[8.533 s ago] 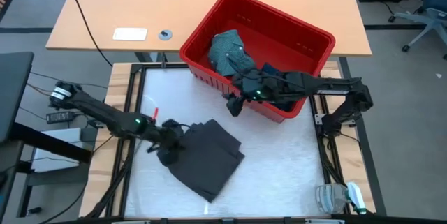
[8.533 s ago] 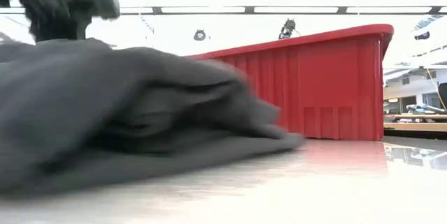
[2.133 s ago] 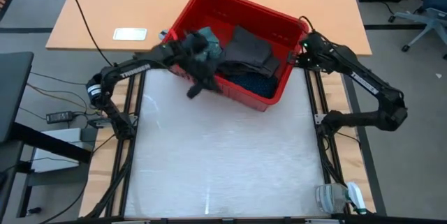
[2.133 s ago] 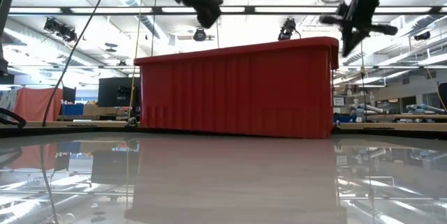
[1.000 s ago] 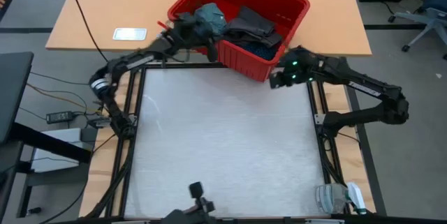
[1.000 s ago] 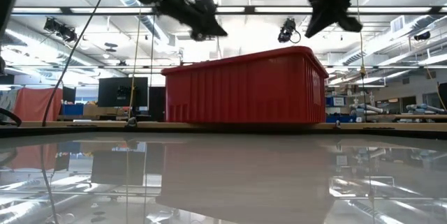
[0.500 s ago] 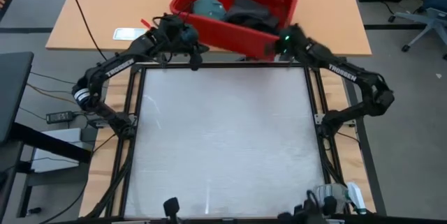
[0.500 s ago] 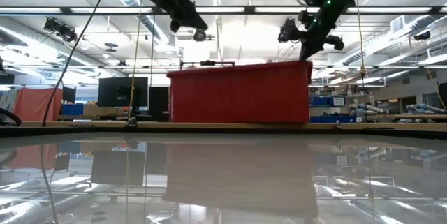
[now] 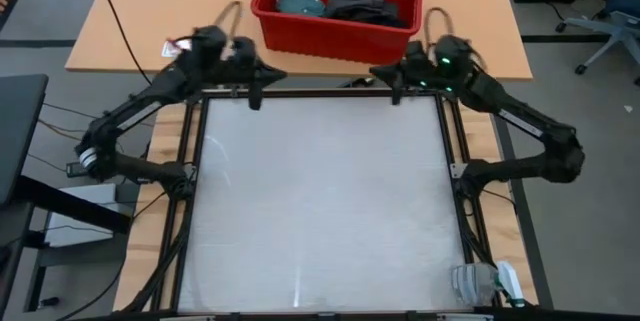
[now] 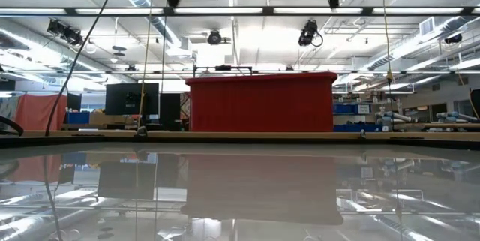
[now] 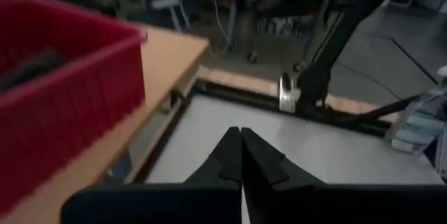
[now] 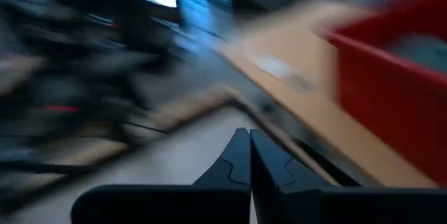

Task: Fold laundry
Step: Return to Home Position

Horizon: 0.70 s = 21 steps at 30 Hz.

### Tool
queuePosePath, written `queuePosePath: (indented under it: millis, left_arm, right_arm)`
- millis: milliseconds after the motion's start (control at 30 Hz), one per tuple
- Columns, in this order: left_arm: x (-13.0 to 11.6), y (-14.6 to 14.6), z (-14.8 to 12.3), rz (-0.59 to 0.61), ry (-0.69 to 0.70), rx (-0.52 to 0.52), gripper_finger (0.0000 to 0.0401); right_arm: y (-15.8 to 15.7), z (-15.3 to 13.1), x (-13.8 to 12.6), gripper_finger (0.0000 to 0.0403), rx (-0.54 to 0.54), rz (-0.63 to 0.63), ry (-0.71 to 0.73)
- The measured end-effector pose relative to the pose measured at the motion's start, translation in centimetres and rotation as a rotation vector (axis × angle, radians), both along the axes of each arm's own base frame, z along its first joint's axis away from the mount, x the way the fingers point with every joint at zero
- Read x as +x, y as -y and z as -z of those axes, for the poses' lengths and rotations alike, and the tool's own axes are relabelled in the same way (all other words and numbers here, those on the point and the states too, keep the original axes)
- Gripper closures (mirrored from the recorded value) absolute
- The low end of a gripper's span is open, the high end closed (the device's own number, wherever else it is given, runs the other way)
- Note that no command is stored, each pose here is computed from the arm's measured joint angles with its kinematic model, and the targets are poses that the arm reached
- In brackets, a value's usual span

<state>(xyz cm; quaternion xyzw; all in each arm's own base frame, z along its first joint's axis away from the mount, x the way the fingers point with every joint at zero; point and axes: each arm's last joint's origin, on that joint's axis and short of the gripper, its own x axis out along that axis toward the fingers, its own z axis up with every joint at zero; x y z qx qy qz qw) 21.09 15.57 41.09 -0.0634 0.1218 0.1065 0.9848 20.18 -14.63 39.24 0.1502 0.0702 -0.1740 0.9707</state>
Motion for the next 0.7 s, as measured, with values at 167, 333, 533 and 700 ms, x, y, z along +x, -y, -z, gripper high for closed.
queuePosePath:
  millis: [167,333,533,700]
  left_arm:
    - [-2.2,4.0,0.6,0.062,0.082,0.045,0.0400]
    - [-3.6,7.1,6.4,0.027,0.248,-0.004,0.0400]
    - [-6.1,9.9,10.9,0.123,0.257,0.027,0.0401]
    - [-8.8,11.2,11.3,0.095,0.275,0.034,0.0401]
  right_arm:
    - [-5.2,-1.2,1.2,0.0400,-0.006,-0.245,0.058]
    - [-10.0,-0.1,3.6,0.0400,-0.050,-0.304,-0.033]
    - [-13.4,3.2,4.1,0.0401,-0.047,-0.245,-0.198]
    - [-14.3,6.5,1.2,0.0401,-0.013,-0.222,-0.037]
